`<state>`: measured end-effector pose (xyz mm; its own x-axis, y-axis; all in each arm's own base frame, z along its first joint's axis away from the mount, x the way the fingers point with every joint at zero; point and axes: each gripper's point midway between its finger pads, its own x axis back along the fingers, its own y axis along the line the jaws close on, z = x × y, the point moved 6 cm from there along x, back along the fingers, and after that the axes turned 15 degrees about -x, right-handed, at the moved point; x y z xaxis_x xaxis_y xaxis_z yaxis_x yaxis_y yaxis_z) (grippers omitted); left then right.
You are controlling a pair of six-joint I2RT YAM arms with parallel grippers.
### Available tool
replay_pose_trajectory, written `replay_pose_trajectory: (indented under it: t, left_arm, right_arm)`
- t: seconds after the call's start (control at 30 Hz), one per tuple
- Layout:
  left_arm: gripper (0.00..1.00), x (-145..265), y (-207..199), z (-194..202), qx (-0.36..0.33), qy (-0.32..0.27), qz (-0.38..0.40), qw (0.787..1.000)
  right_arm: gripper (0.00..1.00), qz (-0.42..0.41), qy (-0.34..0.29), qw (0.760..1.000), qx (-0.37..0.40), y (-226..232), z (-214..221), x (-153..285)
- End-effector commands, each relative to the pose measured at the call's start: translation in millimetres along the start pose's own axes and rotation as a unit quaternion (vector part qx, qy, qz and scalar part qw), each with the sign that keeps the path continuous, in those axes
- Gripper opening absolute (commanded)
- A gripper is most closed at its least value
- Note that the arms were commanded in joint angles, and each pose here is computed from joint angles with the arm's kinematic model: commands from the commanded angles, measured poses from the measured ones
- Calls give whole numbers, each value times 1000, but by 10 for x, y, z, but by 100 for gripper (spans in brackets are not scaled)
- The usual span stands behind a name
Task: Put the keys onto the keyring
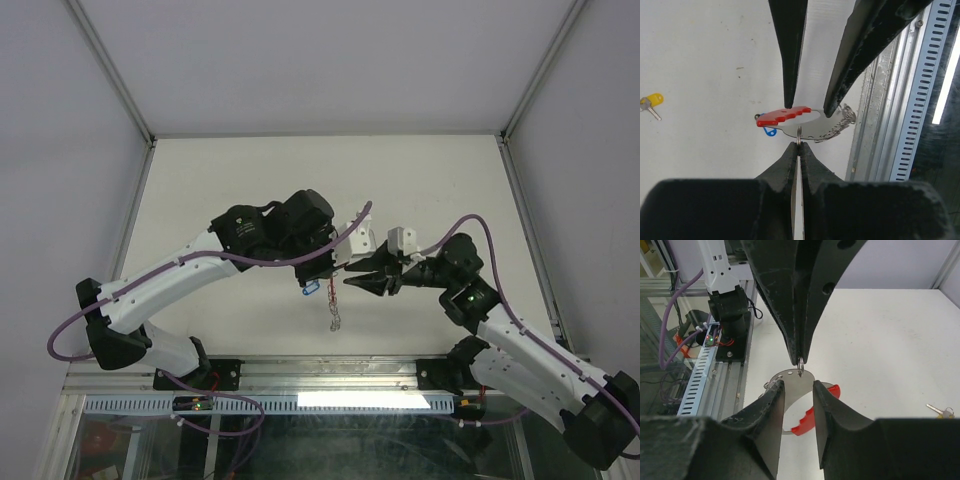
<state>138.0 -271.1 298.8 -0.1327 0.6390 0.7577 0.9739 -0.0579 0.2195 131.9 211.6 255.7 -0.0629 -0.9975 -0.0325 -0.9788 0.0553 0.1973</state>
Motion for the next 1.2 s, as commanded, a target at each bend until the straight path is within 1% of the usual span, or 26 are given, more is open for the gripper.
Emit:
replay_pose_trajectory:
  t: [0.0, 0.2, 0.73, 0.93, 0.97, 1.0, 1.07, 1.17]
  left_arm:
    - [0, 29, 0, -172, -22, -40, -2, 999]
    - [0, 21, -39, -199, -27, -43, 5, 999]
    - [0, 33, -89, -249, -36, -48, 9, 998]
    - [0, 50, -80, -271, -38, -51, 5, 998]
    - [0, -27, -75, -258, -36, -41, 11, 998]
    - [0, -50, -73, -253, -35, -38, 13, 999]
    - [0, -56, -75, -250, -34, -37, 13, 999]
    - [0, -39, -80, -259, -34, -41, 13, 998]
  right_arm:
    - [31, -34, -8, 999, 36, 44, -143, -56]
    - [31, -43, -2, 999, 26, 27, -142, -98]
    - [26, -66, 7, 998, 16, 39, -147, -214]
    - [15, -72, 13, 997, 13, 54, -118, -237]
    - [13, -73, 13, 997, 13, 55, -118, -238]
    - [7, -74, 13, 997, 14, 60, -121, -241]
    - [0, -76, 13, 997, 18, 66, -125, -240]
    - [0, -71, 8, 997, 26, 69, -147, -230]
